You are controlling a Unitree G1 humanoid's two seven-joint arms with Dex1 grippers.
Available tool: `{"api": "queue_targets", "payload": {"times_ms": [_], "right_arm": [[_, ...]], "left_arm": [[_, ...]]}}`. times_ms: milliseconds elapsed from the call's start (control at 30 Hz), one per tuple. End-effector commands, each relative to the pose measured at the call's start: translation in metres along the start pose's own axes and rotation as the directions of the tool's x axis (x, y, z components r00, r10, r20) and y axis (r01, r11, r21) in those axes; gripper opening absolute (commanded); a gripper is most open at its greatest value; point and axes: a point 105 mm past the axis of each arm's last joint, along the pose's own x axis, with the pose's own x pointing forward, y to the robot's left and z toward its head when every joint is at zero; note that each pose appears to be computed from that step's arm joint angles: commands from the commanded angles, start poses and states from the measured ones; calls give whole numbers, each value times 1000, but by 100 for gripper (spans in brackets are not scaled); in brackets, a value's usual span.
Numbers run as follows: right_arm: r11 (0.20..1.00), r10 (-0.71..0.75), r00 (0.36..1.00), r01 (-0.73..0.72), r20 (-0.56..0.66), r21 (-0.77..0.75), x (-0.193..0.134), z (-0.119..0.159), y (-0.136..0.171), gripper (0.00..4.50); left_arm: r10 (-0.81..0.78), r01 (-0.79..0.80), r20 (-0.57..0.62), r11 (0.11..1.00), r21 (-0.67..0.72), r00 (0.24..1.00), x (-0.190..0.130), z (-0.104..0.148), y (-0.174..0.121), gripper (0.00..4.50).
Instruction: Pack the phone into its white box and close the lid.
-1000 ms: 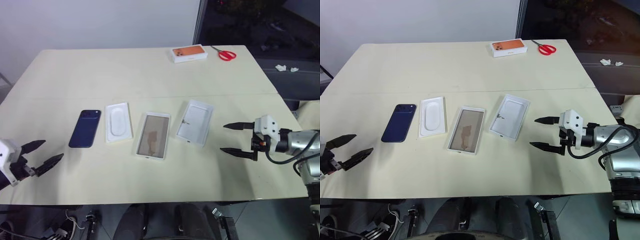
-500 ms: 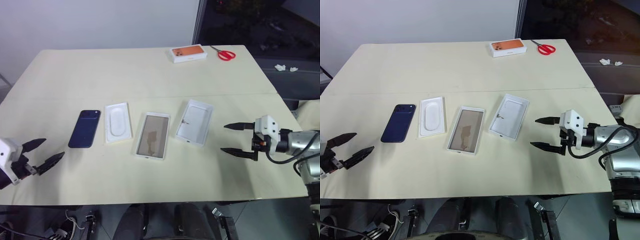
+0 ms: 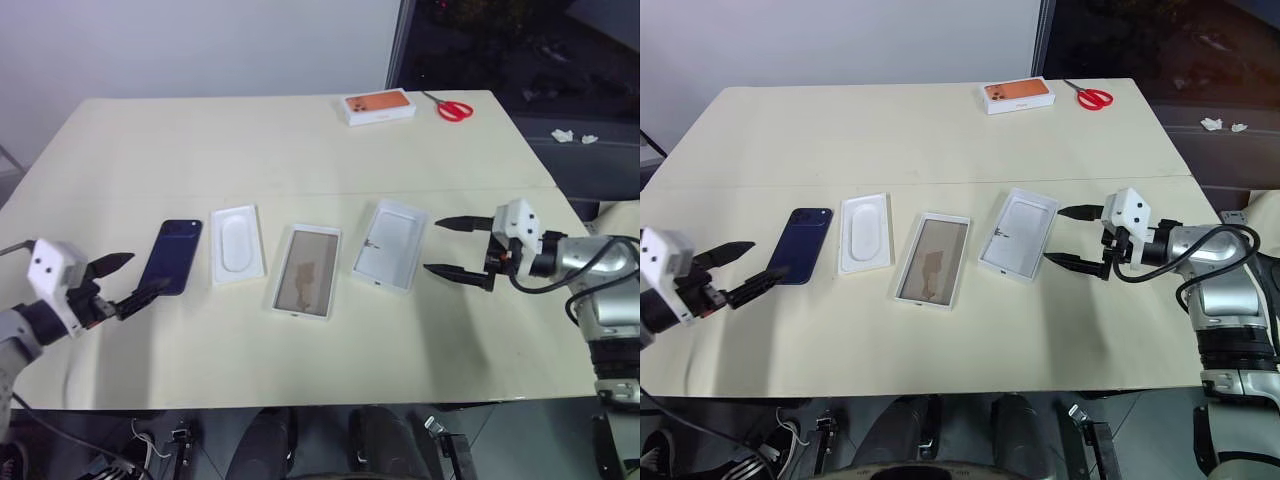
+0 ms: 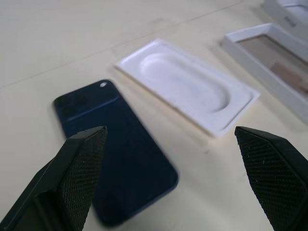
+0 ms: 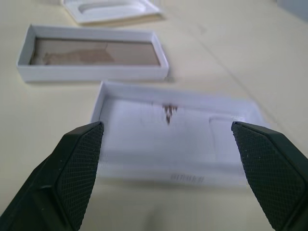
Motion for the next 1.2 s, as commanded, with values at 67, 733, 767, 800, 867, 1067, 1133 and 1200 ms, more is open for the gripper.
{"api": "queue_targets", "payload": {"times_ms": [67,733,767,800,867,1067,1133,1200], "right_arm": [[996,31,998,-26,53,-90,19,32,5,444],[994,103,993,-101,61,-27,96,66,27,444],[995,101,993,-99,59,-27,97,66,26,444],[995,93,994,-91,57,-28,98,66,25,444],[996,83,995,-81,59,-29,99,66,22,444],[996,80,994,-77,70,-48,101,69,22,444],[996,72,996,-68,61,-59,98,68,19,444],[997,52,998,-49,47,-67,94,66,13,444]], "left_arm": [[-12,12,34,1000,10,999,21,17,-15,447],[200,-202,-41,924,-325,979,80,-3,2,447],[208,-210,-41,920,-331,977,82,-3,2,447],[193,-199,-53,905,-376,980,85,-6,-2,447],[160,-170,-60,891,-421,985,91,-7,-10,447],[95,-113,-62,836,-538,994,100,-8,-22,447],[100,-125,-75,814,-567,992,102,-12,-19,447],[108,-134,-79,790,-599,991,104,-15,-16,447]]}}
